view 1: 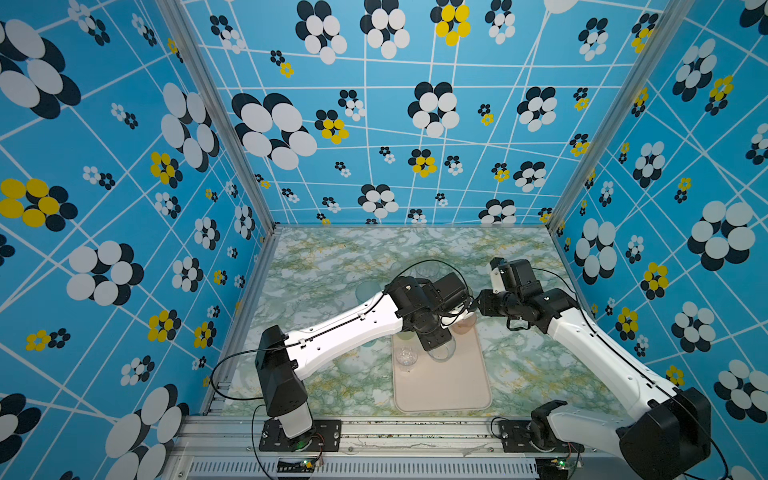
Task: Place the glasses into the tray
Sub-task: 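Lower the frosted glass onto the tray's near end beside the clear faceted glass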
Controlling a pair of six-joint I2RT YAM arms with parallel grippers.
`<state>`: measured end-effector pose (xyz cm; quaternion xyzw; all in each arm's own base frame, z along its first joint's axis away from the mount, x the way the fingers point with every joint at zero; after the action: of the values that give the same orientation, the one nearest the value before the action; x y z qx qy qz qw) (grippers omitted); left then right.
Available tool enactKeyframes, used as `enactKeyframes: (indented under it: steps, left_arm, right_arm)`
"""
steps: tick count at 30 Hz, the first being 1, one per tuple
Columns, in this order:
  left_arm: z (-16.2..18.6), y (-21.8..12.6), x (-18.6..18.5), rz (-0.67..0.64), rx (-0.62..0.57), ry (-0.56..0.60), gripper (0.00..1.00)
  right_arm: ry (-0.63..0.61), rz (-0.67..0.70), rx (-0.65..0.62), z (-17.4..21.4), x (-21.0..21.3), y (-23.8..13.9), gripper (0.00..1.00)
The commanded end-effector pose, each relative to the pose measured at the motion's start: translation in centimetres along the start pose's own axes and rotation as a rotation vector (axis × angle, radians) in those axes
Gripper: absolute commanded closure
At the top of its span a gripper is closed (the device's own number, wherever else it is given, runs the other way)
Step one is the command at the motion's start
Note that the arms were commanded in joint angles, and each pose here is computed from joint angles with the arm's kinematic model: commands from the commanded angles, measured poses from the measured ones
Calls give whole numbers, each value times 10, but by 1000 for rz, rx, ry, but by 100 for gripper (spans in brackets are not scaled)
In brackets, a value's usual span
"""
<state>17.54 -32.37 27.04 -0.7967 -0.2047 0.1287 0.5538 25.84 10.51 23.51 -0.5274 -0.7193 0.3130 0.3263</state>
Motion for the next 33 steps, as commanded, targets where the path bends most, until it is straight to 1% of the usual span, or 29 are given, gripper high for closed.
enactKeyframes:
  steps: [1,9,14,18,23,33]
  left_arm:
    - [-4,6,-5,35,28,32,89]
    - [-6,41,-4,30,87,47,89]
    - [-2,65,5,25,114,26,89]
    - [-2,76,9,36,114,10,89]
    - [1,88,14,20,144,8,89]
    - [8,100,22,-11,193,5,89]
  right_arm:
    - [18,-12,-36,-2,-1,-9,64]
    - [23,-13,-36,2,-4,-11,64]
    - [21,-9,-27,4,-6,-10,64]
    - [21,-14,-18,4,-5,-6,64]
    - [21,-19,-9,3,-5,-2,64]
    - [21,-24,13,3,-5,6,64]
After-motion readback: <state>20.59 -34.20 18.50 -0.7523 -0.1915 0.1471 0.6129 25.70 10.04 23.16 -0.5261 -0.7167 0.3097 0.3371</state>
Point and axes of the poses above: each gripper's point midway between its finger pads, its own y axis out along the fingers, its own x axis along the line the jaws close on, z = x × y, the point moved 8 cm from there along -y, back along the fingers, and after that the axes turned 7 degrees about -y, right-handed, at the moved point
